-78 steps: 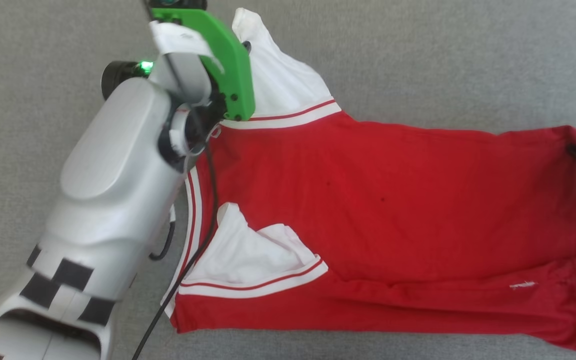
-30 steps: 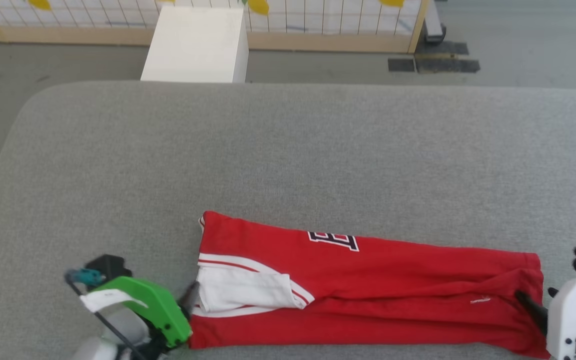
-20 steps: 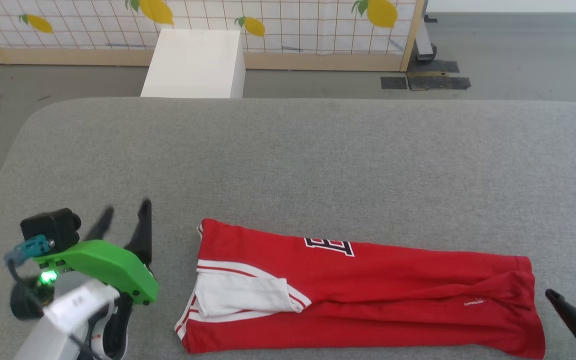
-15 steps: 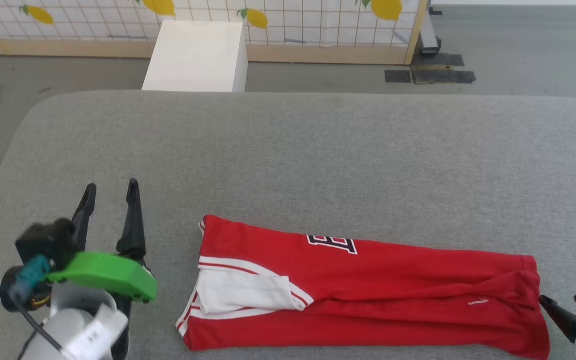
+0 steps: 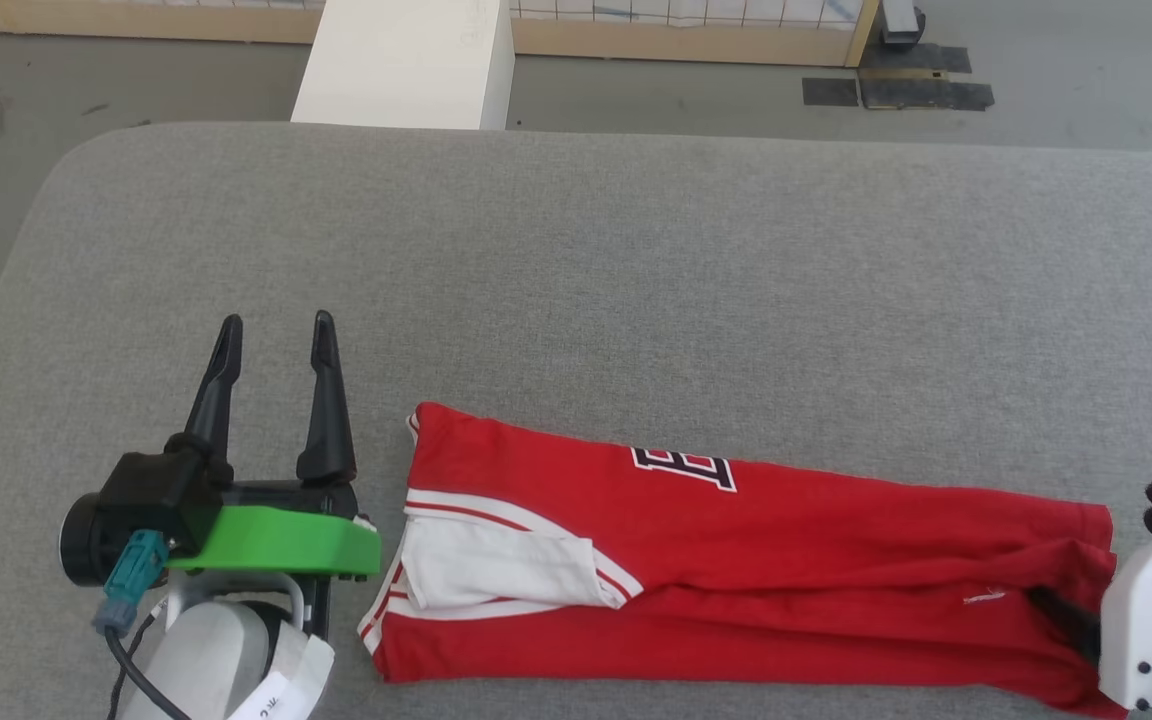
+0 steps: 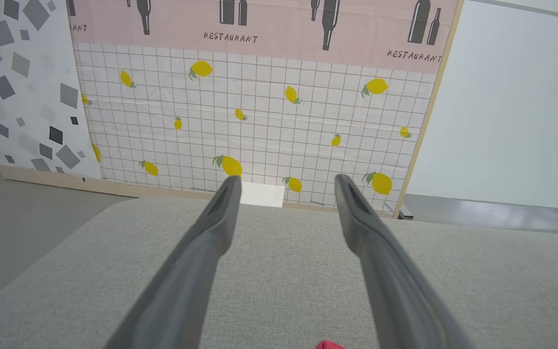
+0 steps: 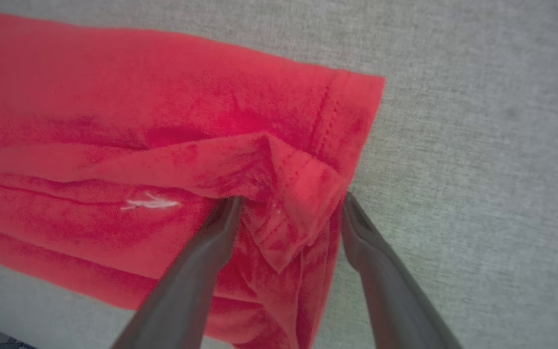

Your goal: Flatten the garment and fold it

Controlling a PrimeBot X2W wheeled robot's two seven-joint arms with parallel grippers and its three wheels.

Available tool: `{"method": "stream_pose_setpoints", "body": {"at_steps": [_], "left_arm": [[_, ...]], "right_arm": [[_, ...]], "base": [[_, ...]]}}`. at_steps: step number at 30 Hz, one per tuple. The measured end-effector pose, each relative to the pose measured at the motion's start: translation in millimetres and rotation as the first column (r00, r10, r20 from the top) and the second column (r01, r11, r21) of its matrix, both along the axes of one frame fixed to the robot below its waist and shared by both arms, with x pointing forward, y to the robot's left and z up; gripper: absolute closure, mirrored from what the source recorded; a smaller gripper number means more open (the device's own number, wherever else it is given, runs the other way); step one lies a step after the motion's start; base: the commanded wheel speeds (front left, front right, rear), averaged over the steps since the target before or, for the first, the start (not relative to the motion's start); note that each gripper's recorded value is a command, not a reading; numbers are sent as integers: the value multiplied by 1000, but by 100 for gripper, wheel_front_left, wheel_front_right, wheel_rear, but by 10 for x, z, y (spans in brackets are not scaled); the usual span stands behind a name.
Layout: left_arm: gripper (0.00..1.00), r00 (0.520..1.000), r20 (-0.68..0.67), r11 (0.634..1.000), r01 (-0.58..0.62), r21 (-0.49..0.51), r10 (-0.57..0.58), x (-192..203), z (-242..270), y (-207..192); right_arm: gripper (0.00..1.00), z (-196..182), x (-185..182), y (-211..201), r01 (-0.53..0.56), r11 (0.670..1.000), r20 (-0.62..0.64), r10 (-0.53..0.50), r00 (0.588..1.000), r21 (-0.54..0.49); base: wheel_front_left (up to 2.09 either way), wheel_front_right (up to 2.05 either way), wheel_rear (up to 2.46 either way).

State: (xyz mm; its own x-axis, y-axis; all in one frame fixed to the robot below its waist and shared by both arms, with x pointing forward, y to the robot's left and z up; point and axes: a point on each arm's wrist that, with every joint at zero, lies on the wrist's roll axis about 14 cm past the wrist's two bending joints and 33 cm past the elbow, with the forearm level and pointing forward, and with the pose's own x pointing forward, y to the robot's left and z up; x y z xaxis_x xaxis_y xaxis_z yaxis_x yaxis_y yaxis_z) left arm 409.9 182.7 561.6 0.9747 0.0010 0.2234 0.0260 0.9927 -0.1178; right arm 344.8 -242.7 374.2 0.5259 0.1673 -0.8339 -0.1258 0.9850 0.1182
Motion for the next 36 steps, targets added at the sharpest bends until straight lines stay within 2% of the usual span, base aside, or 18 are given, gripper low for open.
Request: {"method": "stream_pose_setpoints", "body": {"at_steps": [5,10,11,12,13,14,22,25,30,32,36], "left_arm": [[0,1000,14,1000,-19,-23,19,2,7,17],[0,1000,12,999,-7,-53,8,-5,-25,-19],[0,1000,8,998,-6,-58,7,-5,-41,-22],[0,1000,2,998,-2,-58,3,-8,-63,-31],[0,1000,0,999,0,-53,0,-10,-76,-38],[0,1000,-4,999,3,-52,-3,-12,-93,-44],[0,1000,-16,999,6,-47,-7,1,-150,-53],[0,1000,-23,999,0,-49,-1,-4,-175,-32],[0,999,-38,999,-3,-35,1,-7,-230,-20],[0,999,-39,999,4,-34,-5,-8,-235,-37],[0,999,-44,999,18,-34,-19,-15,-254,-73]], "right_arm": [[0,-23,49,200,-59,998,-2,59,998,29],[0,-41,50,207,-85,996,-9,85,996,14],[4,-48,53,198,-85,996,-12,85,996,11],[65,-47,63,190,-86,996,-13,86,996,8],[97,-51,66,177,-84,996,-15,84,996,5],[100,-54,69,162,-79,997,-16,79,997,3],[100,-42,155,-56,-27,999,-17,27,999,-24],[100,-21,190,-299,22,998,-14,-23,1000,-63],[100,19,141,-948,143,972,-25,-151,988,-188],[100,19,99,-1119,189,958,-32,-200,979,-213],[100,7,38,-1271,206,941,-52,-228,972,-268]], "base": [[0,0,0],[0,0,0],[0,0,0],[0,0,0],[0,0,0],[0,0,0],[0,0,0],[0,0,0],[0,0,0],[0,0,0],[0,0,0]]}}
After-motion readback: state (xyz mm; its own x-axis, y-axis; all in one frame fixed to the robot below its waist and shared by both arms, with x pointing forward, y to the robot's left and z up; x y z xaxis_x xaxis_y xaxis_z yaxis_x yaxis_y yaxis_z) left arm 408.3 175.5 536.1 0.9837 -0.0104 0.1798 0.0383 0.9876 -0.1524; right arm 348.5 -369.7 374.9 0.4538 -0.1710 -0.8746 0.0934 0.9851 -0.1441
